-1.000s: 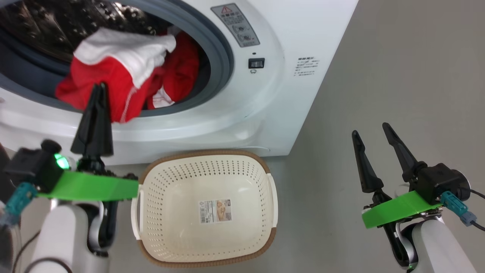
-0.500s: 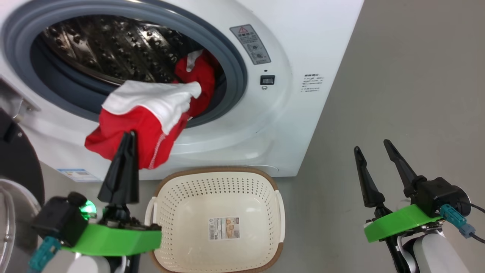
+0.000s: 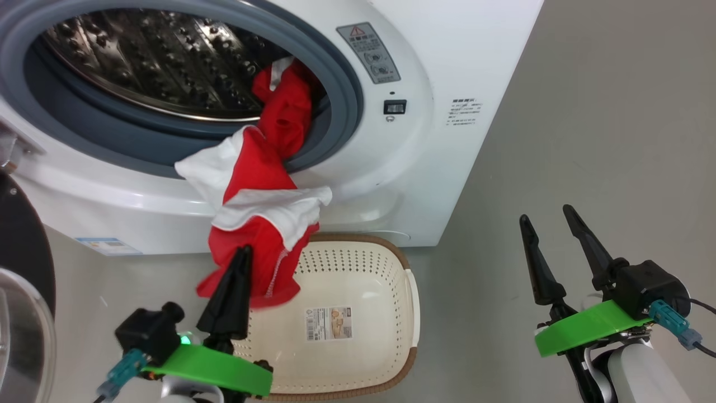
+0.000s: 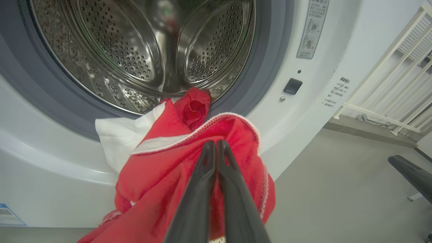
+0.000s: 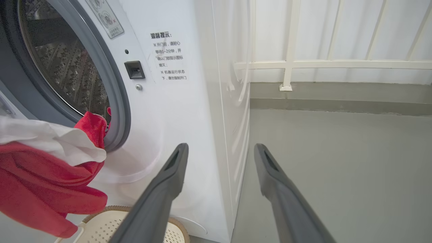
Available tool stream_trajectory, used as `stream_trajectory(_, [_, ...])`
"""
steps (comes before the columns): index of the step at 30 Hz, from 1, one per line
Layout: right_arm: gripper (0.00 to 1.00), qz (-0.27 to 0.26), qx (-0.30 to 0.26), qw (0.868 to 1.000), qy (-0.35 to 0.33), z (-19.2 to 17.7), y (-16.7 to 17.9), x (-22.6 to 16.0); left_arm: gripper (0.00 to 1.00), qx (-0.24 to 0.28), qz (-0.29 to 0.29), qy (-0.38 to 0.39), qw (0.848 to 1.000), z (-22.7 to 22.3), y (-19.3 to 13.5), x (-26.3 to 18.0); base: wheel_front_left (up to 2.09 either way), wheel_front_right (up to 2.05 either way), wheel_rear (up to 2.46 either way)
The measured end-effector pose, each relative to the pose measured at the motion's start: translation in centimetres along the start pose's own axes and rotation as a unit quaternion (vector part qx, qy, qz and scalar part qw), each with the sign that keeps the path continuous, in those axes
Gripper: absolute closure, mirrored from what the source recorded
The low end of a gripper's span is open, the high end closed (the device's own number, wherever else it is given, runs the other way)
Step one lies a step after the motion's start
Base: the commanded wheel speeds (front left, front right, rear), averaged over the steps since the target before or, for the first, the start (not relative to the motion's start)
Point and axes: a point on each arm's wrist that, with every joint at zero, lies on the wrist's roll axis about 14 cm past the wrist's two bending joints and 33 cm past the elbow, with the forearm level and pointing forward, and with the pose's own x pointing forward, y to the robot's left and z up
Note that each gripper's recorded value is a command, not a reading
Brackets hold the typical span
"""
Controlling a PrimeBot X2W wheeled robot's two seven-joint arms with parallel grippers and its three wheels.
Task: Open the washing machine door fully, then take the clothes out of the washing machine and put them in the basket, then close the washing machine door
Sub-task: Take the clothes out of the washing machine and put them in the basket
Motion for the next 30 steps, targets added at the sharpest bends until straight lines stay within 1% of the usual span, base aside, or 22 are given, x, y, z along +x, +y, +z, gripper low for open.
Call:
stream_trajectory(6, [0.00, -0.008, 0.007, 1.000, 0.009, -0.8, -0.6, 0.4, 1.00, -0.027, 0.006, 0.076, 0.997, -5.0, 0.4, 1.3, 0.00, 0.00, 0.00])
stream_trajectory(12, [0.00, -0.007, 0.010, 1.000, 0.018, -1.7, -0.8, 1.2, 1.00, -0.038, 0.018, 0.148, 0.988, -9.6, 1.1, 2.0, 0.00, 0.00, 0.00])
stream_trajectory(19, [0.00, -0.013, 0.011, 0.999, 0.031, -2.9, -1.3, 1.7, 1.00, -0.047, 0.044, 0.227, 0.972, -14.3, 2.5, 1.9, 0.00, 0.00, 0.00])
stream_trajectory(30, [0.00, -0.017, 0.012, 0.999, 0.050, -4.8, -2.1, 2.7, 1.00, -0.036, 0.081, 0.318, 0.944, -19.3, 4.7, 1.8, 0.00, 0.00, 0.00])
